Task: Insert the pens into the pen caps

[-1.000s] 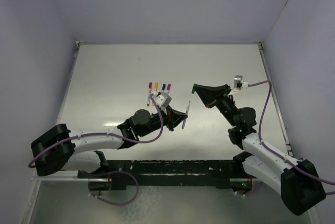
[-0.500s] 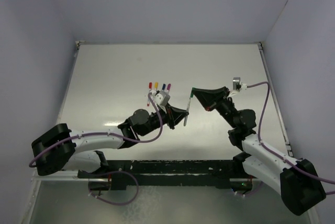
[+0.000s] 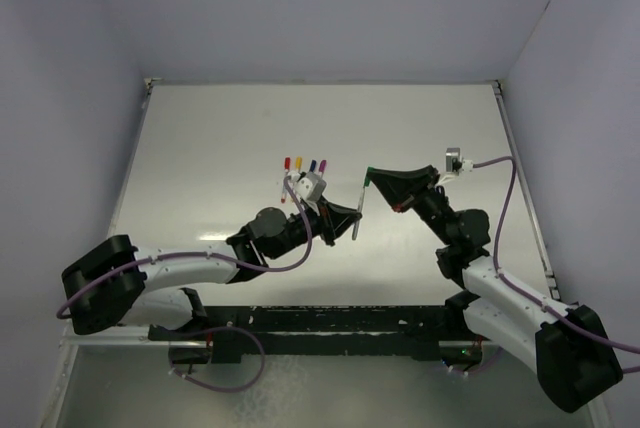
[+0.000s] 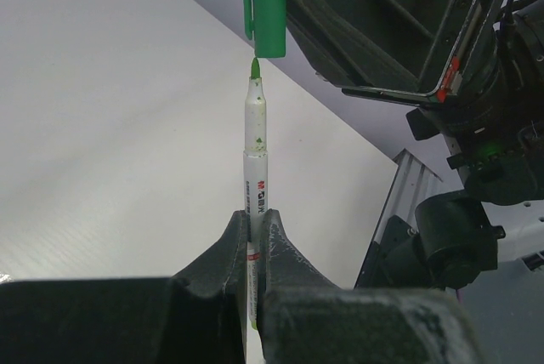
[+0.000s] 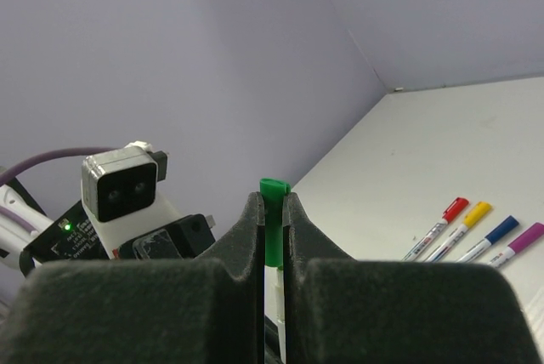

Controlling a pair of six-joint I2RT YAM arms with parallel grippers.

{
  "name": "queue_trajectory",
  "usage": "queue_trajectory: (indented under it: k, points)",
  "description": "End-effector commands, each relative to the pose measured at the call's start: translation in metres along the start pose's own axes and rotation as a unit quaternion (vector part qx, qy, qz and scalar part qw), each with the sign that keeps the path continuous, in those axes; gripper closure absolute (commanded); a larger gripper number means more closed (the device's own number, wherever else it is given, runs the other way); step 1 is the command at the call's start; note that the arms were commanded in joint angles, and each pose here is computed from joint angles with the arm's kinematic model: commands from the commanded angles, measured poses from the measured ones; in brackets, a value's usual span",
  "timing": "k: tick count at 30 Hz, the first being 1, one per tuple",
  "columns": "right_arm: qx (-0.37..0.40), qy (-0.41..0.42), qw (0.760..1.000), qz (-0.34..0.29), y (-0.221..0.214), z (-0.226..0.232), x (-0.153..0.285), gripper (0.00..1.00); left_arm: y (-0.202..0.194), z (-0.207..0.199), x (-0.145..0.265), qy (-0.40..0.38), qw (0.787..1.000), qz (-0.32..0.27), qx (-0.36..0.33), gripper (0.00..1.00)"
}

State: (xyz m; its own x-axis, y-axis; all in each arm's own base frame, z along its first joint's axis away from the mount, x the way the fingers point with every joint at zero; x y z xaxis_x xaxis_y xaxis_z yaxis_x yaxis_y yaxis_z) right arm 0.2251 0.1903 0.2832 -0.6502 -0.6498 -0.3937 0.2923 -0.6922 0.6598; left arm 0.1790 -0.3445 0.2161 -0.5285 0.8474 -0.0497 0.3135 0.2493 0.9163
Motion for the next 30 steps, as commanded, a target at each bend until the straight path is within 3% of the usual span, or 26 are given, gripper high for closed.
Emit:
queue_trajectory:
  k: [1, 30]
  points:
    - [0.016, 0.038, 0.999, -0.010, 0.0060, 0.0159, 0.0002, 1.00, 0.0303, -0.0167, -0.0095, -0.030, 0.998, -0.048, -0.003, 1.00]
    - [0.029, 0.037, 0.999, 0.000, 0.0027, 0.0136, -0.0014, 1.00, 0.0307, -0.0167, -0.0030, -0.030, 0.998, -0.048, 0.002, 1.00]
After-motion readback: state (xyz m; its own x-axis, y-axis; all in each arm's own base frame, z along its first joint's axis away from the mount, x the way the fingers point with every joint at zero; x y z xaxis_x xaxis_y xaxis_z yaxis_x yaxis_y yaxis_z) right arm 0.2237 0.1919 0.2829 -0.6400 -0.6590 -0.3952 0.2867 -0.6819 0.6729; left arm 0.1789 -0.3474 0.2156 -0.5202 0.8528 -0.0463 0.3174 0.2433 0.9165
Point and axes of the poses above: each gripper's point midway between its finger pads, its own x axis back along the fingers, its own z axis along the line the jaws close on, y = z × x, the point moved 3 cm from there along x, back along the fingers, and after that the axes turned 3 degrees about -x, right-handed, at the moved point
